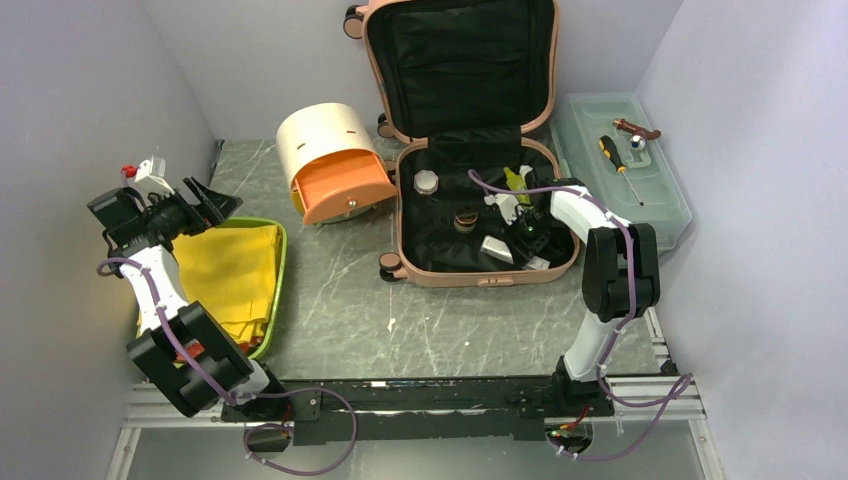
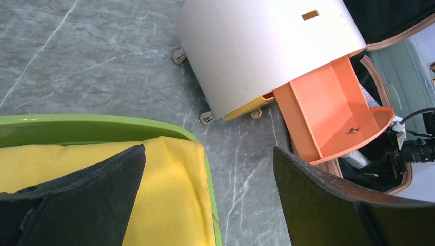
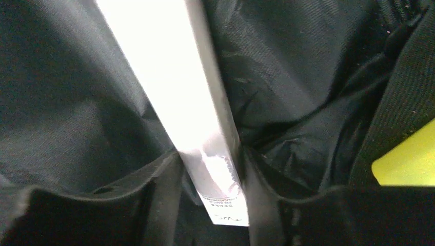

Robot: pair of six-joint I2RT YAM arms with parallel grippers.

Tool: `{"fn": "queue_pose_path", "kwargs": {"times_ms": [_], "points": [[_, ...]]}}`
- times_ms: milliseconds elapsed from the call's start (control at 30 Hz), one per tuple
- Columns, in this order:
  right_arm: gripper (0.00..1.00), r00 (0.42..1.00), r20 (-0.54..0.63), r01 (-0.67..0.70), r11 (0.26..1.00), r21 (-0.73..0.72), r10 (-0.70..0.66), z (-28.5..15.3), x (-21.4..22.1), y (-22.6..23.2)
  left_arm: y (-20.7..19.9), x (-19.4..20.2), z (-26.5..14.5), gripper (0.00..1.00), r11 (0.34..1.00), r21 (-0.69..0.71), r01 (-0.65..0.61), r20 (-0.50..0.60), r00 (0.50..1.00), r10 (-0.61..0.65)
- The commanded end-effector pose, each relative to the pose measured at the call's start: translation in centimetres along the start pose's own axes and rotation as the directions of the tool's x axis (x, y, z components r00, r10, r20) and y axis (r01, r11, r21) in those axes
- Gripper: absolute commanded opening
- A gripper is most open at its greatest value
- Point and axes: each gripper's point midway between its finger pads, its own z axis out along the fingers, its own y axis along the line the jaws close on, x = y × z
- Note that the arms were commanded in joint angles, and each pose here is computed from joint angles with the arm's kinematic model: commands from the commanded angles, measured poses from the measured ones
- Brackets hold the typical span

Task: Open, take out, and arrange the luggage
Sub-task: Place the makeup in the opened luggage, then pick up the makeup from the center of the board, then place the makeup in the drawer.

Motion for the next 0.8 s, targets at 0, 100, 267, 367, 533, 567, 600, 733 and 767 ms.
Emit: {"fn": "queue_pose_path", "kwargs": {"times_ms": [0,100,267,367,533,567,600,733,767], "points": [[0.37,0.996,0.088,-0.007,1.0,0.012,0.006,-2.7,-2.0,-1.2,-0.7,-0.9,-0.2,0.99,0.999,0.036,-0.039,0.022,0.999,0.039],[0.27,0.99,0.142,0.003,0.999,0.039,-0.009,-4.9,-3.3,-1.6,-0.7,-0.9,-0.2,0.99,0.999,0.036,-0.038,0.022,0.999,0.038],[0.27,0.948,0.303,0.068,0.99,0.124,-0.103,-11.3,-7.3,-1.2,-0.7,-0.9,-0.2,0.99,0.999,0.038,-0.034,0.023,0.999,0.033],[0.27,0.908,0.386,0.107,0.98,0.165,-0.164,-15.0,-10.5,-0.1,-0.7,-0.9,-0.1,0.99,0.999,0.038,-0.032,0.025,0.999,0.031],[0.27,0.837,0.474,0.204,0.959,0.197,-0.275,-18.9,-17.7,3.9,-0.6,-1.0,-0.2,1.0,0.999,0.031,-0.039,0.032,0.999,0.038],[0.28,0.815,0.497,0.225,0.953,0.201,-0.297,-19.5,-19.4,4.9,-0.5,-0.9,-0.2,1.0,0.999,0.028,-0.043,0.032,0.999,0.042],[0.28,0.791,0.521,0.249,0.947,0.205,-0.321,-19.8,-21.3,6.1,-0.6,-1.0,-0.2,0.99,0.999,0.025,-0.047,0.035,0.998,0.046],[0.3,0.654,0.642,0.326,0.915,0.237,-0.399,-22.9,-28.8,11.4,-0.4,-0.9,-0.3,0.99,0.998,0.01,-0.059,0.037,0.998,0.059],[0.3,0.621,0.669,0.346,0.909,0.233,-0.408,-23.2,-30.3,12.7,-0.3,-0.9,-0.3,1.0,0.998,0.005,-0.062,0.038,0.997,0.062]]}}
